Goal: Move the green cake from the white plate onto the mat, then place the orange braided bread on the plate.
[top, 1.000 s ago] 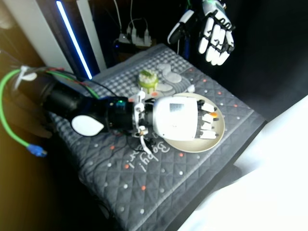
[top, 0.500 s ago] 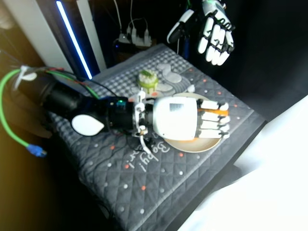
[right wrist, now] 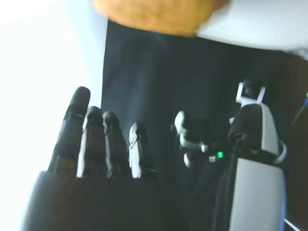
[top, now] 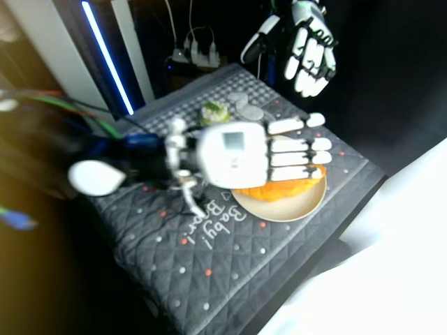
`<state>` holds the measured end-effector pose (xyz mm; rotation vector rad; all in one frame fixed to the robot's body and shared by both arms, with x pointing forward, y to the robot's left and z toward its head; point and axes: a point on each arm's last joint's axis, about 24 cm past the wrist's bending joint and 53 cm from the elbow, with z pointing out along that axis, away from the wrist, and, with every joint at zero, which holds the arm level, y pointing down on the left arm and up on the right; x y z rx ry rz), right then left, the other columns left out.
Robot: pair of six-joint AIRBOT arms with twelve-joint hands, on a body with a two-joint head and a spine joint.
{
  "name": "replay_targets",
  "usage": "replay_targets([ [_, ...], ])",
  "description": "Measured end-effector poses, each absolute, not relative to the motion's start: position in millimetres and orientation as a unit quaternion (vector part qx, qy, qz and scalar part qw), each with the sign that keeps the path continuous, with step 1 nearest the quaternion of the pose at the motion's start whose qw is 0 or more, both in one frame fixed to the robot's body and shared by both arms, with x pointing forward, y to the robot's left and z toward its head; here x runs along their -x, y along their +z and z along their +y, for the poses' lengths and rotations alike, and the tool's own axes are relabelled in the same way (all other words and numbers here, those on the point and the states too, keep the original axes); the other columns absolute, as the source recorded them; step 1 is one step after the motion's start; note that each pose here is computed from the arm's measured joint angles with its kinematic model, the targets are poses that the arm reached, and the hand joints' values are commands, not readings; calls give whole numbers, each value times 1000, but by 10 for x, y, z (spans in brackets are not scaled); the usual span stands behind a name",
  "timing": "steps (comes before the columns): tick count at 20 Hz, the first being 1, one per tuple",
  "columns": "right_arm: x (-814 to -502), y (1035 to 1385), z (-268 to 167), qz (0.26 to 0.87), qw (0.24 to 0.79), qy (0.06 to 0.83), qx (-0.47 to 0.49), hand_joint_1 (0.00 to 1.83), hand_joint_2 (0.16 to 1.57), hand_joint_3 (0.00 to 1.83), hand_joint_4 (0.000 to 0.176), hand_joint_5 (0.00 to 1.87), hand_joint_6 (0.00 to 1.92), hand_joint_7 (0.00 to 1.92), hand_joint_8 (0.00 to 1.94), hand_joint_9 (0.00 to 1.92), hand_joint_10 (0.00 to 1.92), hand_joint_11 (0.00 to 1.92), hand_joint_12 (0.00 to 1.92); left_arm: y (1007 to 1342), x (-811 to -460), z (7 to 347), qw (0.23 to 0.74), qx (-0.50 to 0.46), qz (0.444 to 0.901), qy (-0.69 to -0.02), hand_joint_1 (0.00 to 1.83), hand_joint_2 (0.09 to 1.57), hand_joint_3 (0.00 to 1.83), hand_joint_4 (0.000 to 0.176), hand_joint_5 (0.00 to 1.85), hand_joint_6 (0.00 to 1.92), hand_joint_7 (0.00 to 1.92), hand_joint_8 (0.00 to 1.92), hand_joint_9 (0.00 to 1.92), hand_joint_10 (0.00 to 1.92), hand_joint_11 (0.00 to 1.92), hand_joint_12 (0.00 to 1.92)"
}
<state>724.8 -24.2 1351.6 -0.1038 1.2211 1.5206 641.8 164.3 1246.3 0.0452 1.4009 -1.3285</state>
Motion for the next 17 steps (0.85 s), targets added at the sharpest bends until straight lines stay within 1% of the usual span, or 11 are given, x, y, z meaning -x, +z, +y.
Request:
replay_targets([
  [1,-7180,13543,-281,514,561,647,52,774,660,0,117,0,0,51,3,47,3,0,291,12450,-6420,1672,569,-17,599,-563,780,769,0,72,249,3,416,4,417,8,0,920],
  [2,-7111,13562,-293,511,560,649,59,826,649,0,92,0,0,7,0,1,0,0,22,12443,-6418,1721,569,-8,601,-561,793,754,0,69,235,0,373,0,369,0,0,886],
  [3,-7071,13570,-301,511,559,650,62,826,649,0,92,0,0,7,0,1,0,0,22,12431,-6413,1754,570,-8,604,-557,793,754,0,69,235,0,373,0,369,0,0,886],
  [5,-6937,13607,-303,506,555,657,71,824,629,0,135,0,0,0,0,0,0,25,11,12440,-6389,1796,571,-1,601,-560,820,759,0,78,250,7,350,1,336,0,0,822],
  [7,-6814,13635,-316,501,562,653,87,753,624,0,153,12,5,4,1,0,0,82,36,12454,-6372,1793,571,-3,599,-562,860,756,0,60,244,2,336,0,303,1,0,754],
  [8,-6728,13654,-341,497,570,647,98,734,640,1,175,57,20,28,10,0,0,87,41,12470,-6366,1793,572,-3,596,-564,877,768,2,45,234,2,330,0,276,6,0,538],
  [9,-6667,13673,-368,494,571,648,103,734,640,1,175,57,20,28,10,0,0,87,41,12479,-6362,1792,572,-3,594,-565,877,768,2,45,234,2,330,0,276,6,0,538],
  [12,-6564,13479,-487,490,561,660,101,808,711,2,98,112,5,101,5,46,5,122,55,12455,-6349,1788,570,-2,597,-565,866,747,0,33,273,5,332,3,304,6,0,690],
  [15,-6525,13280,-535,496,547,669,88,788,747,15,94,98,0,123,7,26,4,95,44,12464,-6343,1790,570,-1,595,-566,842,735,0,14,266,1,334,2,304,4,0,751],
  [16,-6515,13252,-568,495,544,673,81,719,756,16,142,52,0,85,1,4,0,98,45,12472,-6332,1790,571,-1,595,-566,850,734,0,9,259,0,338,3,309,5,0,761],
  [17,-6497,13235,-615,492,543,676,75,709,760,14,127,56,5,79,1,0,0,87,42,12487,-6304,1791,572,-4,593,-566,876,710,0,23,250,0,348,4,322,8,0,787],
])
